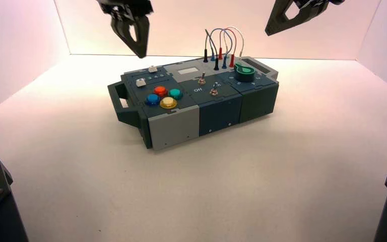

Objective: Move the bottom slider to position 1.

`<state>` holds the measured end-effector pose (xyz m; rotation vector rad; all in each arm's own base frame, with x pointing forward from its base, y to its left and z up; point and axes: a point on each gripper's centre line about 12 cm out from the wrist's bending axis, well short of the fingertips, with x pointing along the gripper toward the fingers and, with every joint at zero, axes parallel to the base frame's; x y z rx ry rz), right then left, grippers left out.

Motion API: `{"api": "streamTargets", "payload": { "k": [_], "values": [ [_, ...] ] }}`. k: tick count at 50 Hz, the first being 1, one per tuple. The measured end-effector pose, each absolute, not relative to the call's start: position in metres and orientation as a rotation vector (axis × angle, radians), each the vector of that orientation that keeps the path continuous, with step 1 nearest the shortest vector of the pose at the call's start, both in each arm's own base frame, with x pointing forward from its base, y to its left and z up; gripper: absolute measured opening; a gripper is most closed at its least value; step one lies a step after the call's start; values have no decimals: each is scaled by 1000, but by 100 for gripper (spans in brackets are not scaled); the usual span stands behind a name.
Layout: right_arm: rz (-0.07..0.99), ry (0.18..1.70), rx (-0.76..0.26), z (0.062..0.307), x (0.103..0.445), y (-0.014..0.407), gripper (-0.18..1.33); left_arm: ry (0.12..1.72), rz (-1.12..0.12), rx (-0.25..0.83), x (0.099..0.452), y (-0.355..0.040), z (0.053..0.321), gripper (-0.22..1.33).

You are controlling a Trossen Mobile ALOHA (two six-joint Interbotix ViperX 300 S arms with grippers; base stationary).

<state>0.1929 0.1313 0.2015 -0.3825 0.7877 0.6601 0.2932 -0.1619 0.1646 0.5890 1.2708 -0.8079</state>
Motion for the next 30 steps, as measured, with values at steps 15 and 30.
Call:
{"api": "streamTargets", "payload": {
  "k": [15, 30],
  "values": [
    [656, 789, -387, 198, 195, 132, -14, 1288, -791, 588, 290, -148, 163, -17],
    [657, 821, -397, 189, 196, 133, -14, 1259, -778, 585, 296, -150, 156, -17]
  ]
}}
